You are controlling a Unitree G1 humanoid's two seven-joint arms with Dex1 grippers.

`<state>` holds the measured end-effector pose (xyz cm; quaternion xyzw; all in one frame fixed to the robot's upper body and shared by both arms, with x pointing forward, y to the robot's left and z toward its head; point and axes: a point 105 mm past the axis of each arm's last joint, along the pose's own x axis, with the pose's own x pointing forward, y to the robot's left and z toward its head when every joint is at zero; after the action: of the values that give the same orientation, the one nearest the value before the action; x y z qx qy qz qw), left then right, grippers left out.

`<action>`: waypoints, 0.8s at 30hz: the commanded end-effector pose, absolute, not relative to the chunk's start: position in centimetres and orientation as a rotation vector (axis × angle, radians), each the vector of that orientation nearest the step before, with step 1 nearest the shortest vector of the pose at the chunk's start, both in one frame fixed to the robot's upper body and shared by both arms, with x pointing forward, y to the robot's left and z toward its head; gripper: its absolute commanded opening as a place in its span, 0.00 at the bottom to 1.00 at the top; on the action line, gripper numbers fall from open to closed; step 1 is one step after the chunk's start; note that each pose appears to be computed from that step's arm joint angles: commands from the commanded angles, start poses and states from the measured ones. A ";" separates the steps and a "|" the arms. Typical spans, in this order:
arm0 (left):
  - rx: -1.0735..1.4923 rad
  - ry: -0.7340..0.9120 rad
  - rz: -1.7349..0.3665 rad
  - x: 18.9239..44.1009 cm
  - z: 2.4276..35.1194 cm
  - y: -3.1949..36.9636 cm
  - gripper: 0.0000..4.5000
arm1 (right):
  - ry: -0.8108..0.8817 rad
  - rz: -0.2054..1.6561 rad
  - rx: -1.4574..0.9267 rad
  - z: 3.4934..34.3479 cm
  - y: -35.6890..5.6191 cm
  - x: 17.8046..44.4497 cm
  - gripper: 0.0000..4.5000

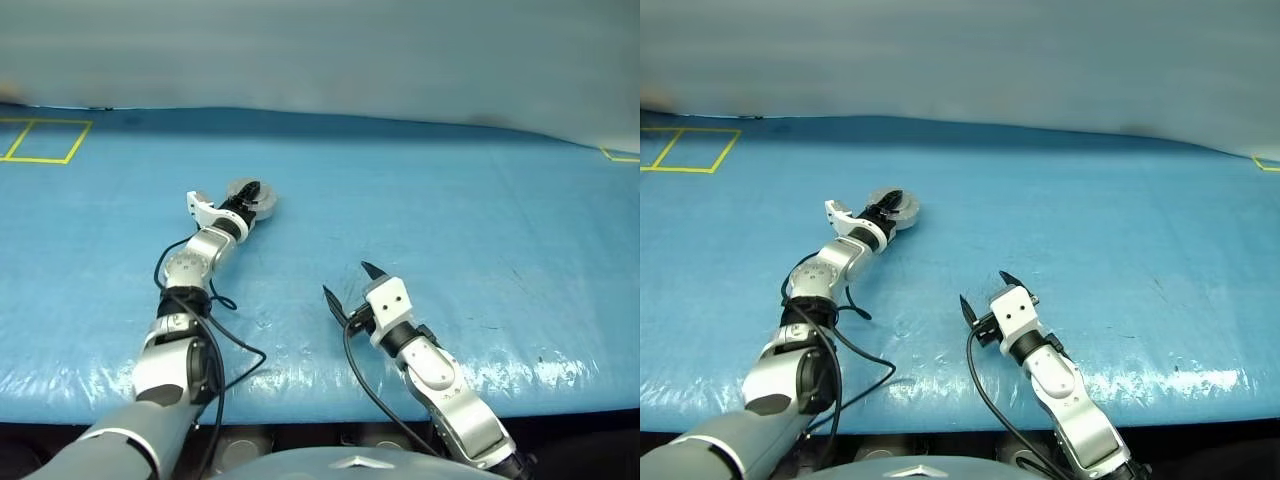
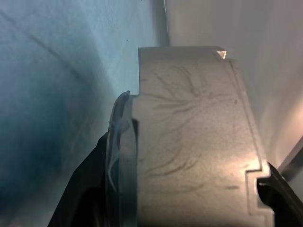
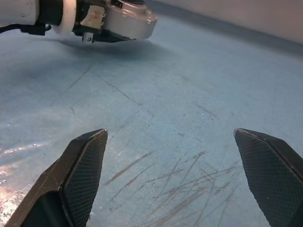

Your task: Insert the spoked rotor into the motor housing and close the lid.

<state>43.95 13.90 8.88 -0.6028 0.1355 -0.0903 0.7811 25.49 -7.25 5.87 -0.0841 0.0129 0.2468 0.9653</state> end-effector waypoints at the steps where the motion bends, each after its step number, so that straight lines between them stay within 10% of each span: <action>1: -1.271 0.249 -0.219 45.3 10.8 13.5 0.53 | -0.014 0.486 -0.152 6.9 -7.3 25.7 1.00; 5: -1.208 0.317 -0.145 45.5 9.1 13.3 0.53 | 0.002 0.505 -0.160 6.6 -7.1 25.6 1.00; 12: -1.138 0.435 -0.149 44.2 6.5 13.4 0.99 | 0.032 0.505 -0.144 6.1 -7.0 25.2 1.00; 24: -0.888 0.743 -0.124 34.9 -0.4 18.3 0.99 | 0.228 0.583 -0.040 4.6 -6.2 24.6 1.00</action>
<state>38.48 17.69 4.88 -0.4460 0.2421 -0.1127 0.8543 24.25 -6.42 2.91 -0.0252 0.1395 0.2781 0.9500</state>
